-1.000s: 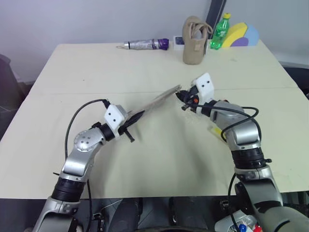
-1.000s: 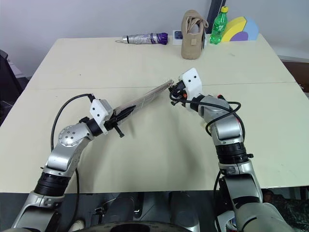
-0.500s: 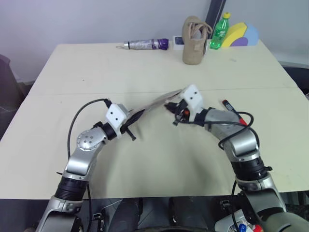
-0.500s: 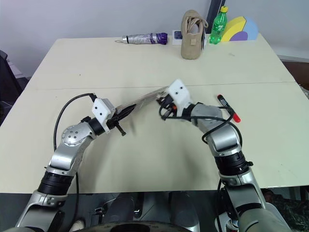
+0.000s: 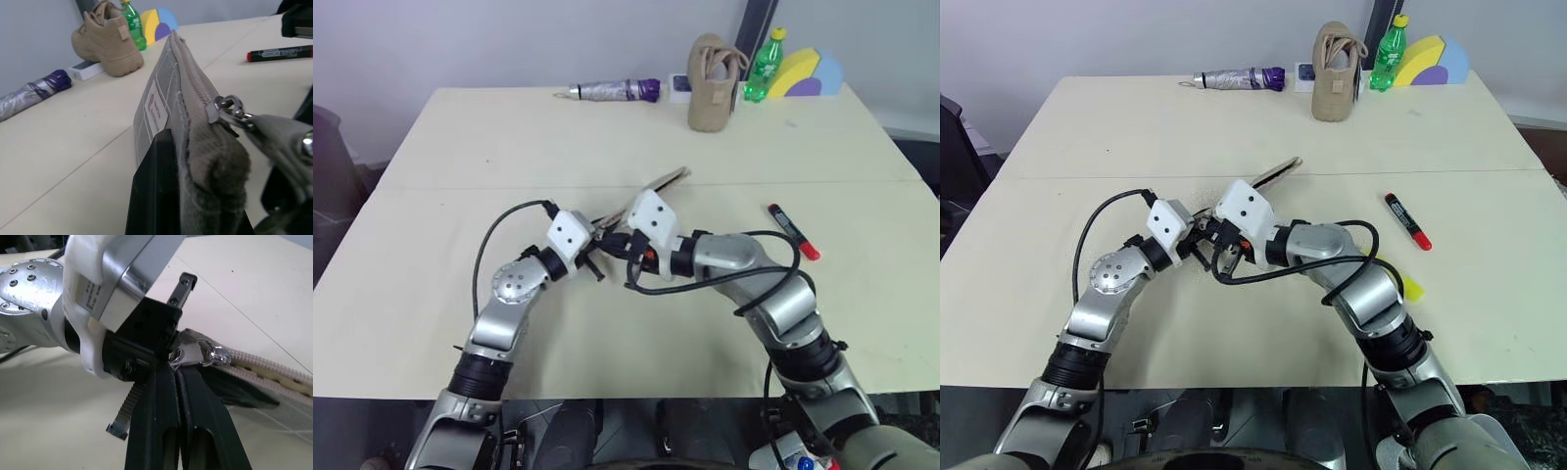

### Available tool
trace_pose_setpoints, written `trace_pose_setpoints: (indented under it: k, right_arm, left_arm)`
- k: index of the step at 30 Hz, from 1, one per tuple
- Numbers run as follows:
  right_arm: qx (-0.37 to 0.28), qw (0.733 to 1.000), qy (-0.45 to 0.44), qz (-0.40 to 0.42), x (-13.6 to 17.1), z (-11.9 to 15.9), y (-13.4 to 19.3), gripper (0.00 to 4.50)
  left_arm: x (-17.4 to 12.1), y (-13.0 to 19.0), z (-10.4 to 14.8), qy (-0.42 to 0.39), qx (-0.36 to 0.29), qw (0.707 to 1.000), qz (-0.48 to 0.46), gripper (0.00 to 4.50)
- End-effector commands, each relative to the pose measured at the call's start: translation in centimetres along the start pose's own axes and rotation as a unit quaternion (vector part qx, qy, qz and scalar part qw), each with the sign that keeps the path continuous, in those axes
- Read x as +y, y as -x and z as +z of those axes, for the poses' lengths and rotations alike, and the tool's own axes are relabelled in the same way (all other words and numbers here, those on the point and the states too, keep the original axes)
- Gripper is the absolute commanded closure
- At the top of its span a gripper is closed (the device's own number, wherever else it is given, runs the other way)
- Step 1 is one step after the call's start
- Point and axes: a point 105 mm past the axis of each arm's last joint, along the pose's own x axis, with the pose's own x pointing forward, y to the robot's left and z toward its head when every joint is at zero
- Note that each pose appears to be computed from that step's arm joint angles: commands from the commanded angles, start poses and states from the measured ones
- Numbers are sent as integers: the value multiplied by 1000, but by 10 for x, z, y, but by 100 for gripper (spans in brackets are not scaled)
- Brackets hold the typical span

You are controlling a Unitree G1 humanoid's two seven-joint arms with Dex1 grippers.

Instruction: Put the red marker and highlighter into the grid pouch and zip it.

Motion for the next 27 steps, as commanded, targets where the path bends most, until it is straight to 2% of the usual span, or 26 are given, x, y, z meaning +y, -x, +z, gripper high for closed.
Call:
trace_pose_setpoints:
  k: [1,3,5,8,12,15,18,25,27]
  right_arm:
    - [-33,999,38,14,5,23,5,445]
    - [-28,999,35,4,-2,21,13,445]
    - [-12,1000,17,-15,-17,15,30,388]
    - [20,998,20,-52,-36,4,58,256]
    - [92,984,17,-153,-72,-25,112,48]
    - [150,969,-5,-198,-80,-50,152,48]
    - [186,960,-37,-205,-70,-73,178,48]
    - [214,928,-157,-259,-53,-116,220,48]
    - [233,912,-188,-280,-51,-131,231,48]
  left_arm:
    - [12,-3,9,-13,-17,999,30,450]
    - [13,-3,8,-13,-17,999,32,450]
    - [13,-4,8,-12,-18,999,34,450]
    - [12,-4,8,-8,-20,999,31,450]
    - [2,-5,7,-5,-19,1000,-2,450]
    - [-11,-6,5,-20,-13,999,-46,450]
    - [-17,-10,7,-14,-20,998,-65,450]
    - [-29,-18,7,-40,-25,992,-114,450]
    - [-28,-20,8,-41,-28,992,-115,450]
